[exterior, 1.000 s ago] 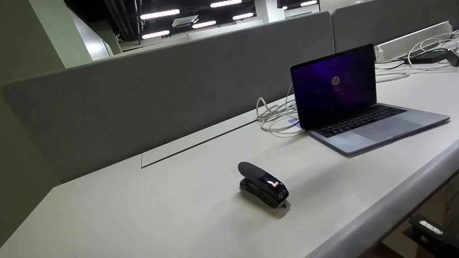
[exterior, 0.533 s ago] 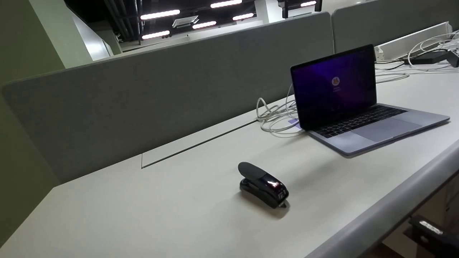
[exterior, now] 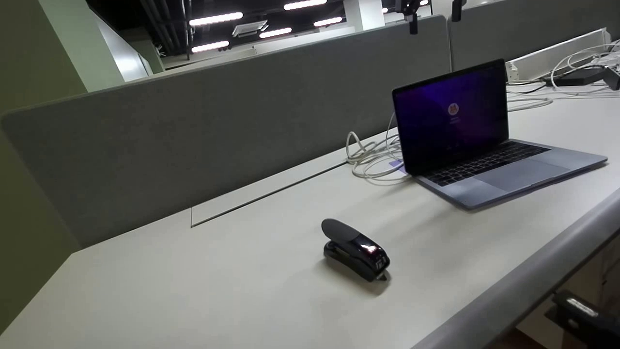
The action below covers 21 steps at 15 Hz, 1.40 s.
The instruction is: Close the laptop
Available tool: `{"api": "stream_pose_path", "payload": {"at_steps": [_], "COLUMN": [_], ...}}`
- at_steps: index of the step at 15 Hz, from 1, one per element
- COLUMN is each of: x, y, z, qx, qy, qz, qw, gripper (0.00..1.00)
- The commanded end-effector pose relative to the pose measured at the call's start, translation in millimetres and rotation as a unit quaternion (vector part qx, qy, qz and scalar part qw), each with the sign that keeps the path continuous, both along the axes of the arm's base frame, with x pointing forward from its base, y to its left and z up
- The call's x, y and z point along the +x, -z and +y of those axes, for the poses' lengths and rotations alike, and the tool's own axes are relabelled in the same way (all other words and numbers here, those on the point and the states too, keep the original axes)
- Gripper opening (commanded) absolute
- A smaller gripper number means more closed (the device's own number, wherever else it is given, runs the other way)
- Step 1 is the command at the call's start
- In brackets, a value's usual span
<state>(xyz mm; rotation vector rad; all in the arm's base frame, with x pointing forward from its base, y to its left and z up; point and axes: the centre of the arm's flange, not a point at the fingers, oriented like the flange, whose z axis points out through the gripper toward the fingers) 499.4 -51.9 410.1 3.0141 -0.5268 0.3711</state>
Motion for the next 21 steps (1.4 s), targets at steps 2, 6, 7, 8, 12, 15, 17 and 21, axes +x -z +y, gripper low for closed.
{"api": "stream_pose_path", "payload": {"at_steps": [2,6,7,8,12,15,17,21], "x": [25,44,49,53,45,49,53,58], "y": [10,30,35,40,53,55,59,72], "z": [-42,-64,-67,-69,-64,-66,-70,-83], "qx": [-0.018,0.002,0.007,0.012,0.016,0.017,0.014,0.013], "qy": [0.021,-0.029,-0.046,-0.063,-0.072,-0.077,-0.070,-0.054], "qz": [0.002,0.012,0.017,0.023,0.025,0.027,0.026,0.036], "qw": [0.9996,0.9995,0.9988,0.9977,0.9969,0.9965,0.9971,0.9978], "gripper": [1.00,1.00,1.00,1.00,1.00,1.00,1.00,1.00]}}
